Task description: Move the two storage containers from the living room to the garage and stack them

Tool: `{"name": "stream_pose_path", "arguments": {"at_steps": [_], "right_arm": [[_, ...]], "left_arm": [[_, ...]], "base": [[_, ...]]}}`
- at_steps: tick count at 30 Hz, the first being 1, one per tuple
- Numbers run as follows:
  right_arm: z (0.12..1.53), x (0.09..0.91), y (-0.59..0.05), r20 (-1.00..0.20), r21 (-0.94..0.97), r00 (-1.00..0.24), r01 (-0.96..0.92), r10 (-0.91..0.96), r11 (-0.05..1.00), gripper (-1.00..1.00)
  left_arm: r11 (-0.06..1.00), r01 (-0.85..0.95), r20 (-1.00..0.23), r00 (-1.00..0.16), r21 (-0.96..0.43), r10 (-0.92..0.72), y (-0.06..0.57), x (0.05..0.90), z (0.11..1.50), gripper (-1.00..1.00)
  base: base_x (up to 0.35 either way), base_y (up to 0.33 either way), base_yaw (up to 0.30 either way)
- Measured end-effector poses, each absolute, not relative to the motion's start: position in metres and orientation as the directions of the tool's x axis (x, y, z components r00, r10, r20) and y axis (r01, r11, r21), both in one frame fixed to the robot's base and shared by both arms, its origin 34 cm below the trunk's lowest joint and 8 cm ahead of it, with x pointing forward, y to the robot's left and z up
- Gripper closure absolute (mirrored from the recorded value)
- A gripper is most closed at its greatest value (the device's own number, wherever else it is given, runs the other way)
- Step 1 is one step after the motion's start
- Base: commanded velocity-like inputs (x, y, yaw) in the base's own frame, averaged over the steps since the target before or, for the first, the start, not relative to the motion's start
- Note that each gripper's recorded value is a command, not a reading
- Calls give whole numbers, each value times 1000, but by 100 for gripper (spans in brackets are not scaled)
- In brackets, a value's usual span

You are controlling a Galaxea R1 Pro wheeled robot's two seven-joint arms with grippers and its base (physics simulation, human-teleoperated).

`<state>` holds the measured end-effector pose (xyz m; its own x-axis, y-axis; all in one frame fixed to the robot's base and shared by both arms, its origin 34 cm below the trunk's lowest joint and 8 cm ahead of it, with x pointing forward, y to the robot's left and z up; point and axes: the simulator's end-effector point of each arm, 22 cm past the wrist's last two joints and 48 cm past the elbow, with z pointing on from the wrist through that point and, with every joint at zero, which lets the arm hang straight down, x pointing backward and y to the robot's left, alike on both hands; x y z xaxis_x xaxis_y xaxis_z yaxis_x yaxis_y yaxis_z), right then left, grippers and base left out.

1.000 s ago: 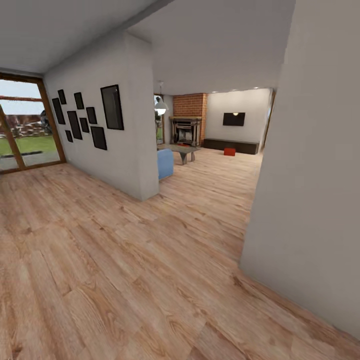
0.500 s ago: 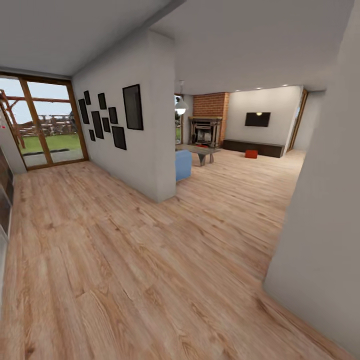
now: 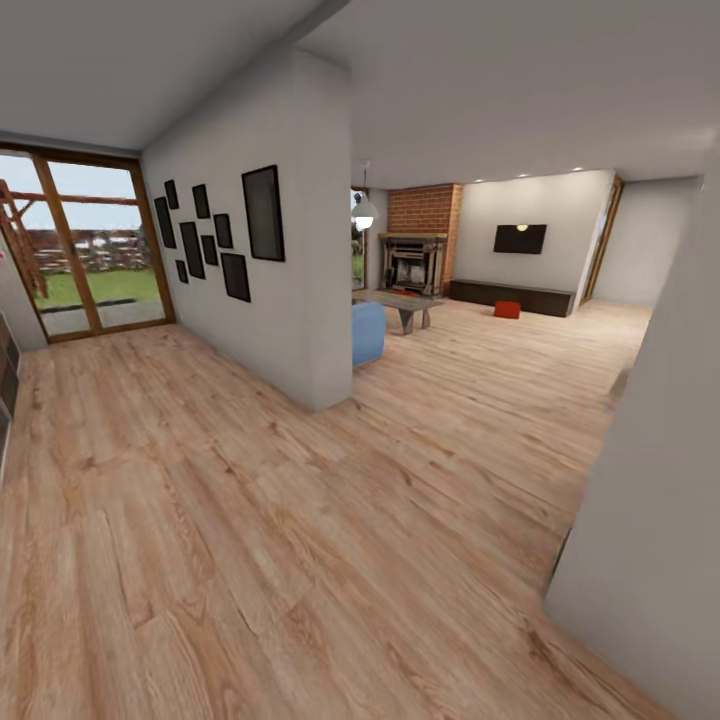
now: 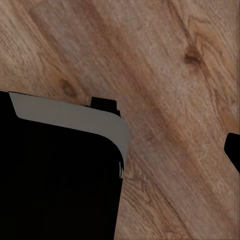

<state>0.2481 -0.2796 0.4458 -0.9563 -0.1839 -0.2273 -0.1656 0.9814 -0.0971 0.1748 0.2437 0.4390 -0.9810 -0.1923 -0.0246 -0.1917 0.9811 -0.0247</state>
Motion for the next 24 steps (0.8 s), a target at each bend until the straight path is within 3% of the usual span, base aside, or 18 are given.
{"name": "stream_pose_path", "arguments": {"at_steps": [24], "right_arm": [[446, 249, -280, -229, -99, -955, -171, -190, 980, -100]], "left_arm": [[981, -191, -24, -981, -25, -191, 243, 174, 439, -100]], "base": [[322, 0, 0]]}}
